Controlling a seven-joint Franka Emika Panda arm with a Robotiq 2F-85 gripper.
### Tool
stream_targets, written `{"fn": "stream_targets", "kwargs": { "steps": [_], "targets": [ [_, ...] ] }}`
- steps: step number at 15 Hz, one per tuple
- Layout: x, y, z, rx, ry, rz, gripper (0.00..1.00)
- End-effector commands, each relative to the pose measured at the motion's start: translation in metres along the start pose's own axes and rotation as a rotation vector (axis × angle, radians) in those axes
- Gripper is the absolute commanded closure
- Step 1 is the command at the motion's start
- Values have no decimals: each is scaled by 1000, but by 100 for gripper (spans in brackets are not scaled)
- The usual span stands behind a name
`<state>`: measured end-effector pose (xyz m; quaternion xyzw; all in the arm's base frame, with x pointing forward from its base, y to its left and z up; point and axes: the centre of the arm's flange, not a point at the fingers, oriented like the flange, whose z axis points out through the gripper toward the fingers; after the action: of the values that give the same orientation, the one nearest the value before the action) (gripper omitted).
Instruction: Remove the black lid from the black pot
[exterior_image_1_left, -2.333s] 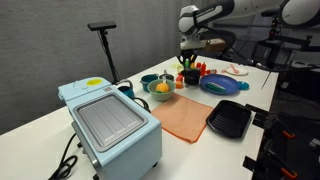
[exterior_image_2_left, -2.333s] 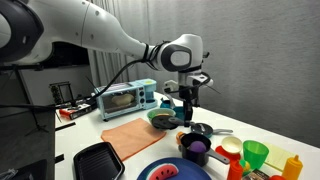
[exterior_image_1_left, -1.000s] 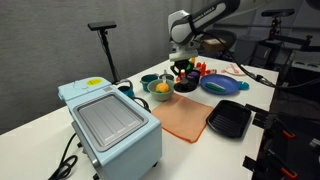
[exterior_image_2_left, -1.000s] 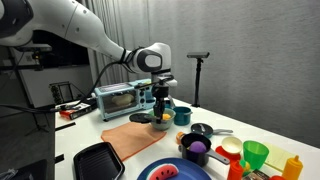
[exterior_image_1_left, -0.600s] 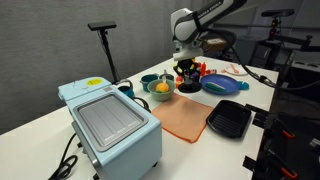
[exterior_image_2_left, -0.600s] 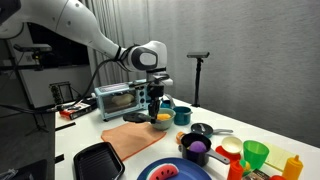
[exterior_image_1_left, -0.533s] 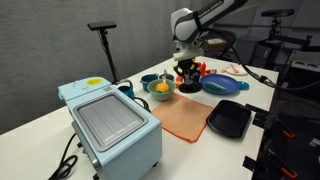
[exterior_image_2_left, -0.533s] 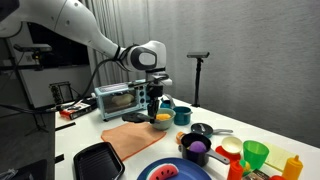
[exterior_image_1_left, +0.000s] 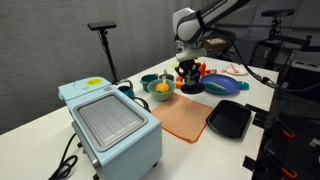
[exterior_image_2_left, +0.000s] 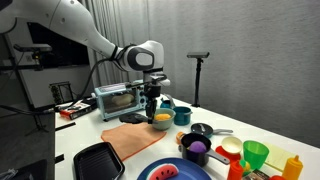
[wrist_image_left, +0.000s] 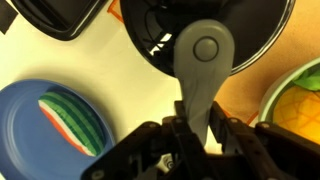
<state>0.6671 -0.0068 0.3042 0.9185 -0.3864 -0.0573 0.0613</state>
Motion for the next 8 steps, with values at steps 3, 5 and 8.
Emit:
{"fn": "stream_targets", "kwargs": {
  "steps": [3,5,8],
  "targets": [
    [-1,2,0,-2,0,0,72],
    [-1,2,0,0,2,-1,72],
    [-2,2,0,-1,2,-1,72]
  ]
}}
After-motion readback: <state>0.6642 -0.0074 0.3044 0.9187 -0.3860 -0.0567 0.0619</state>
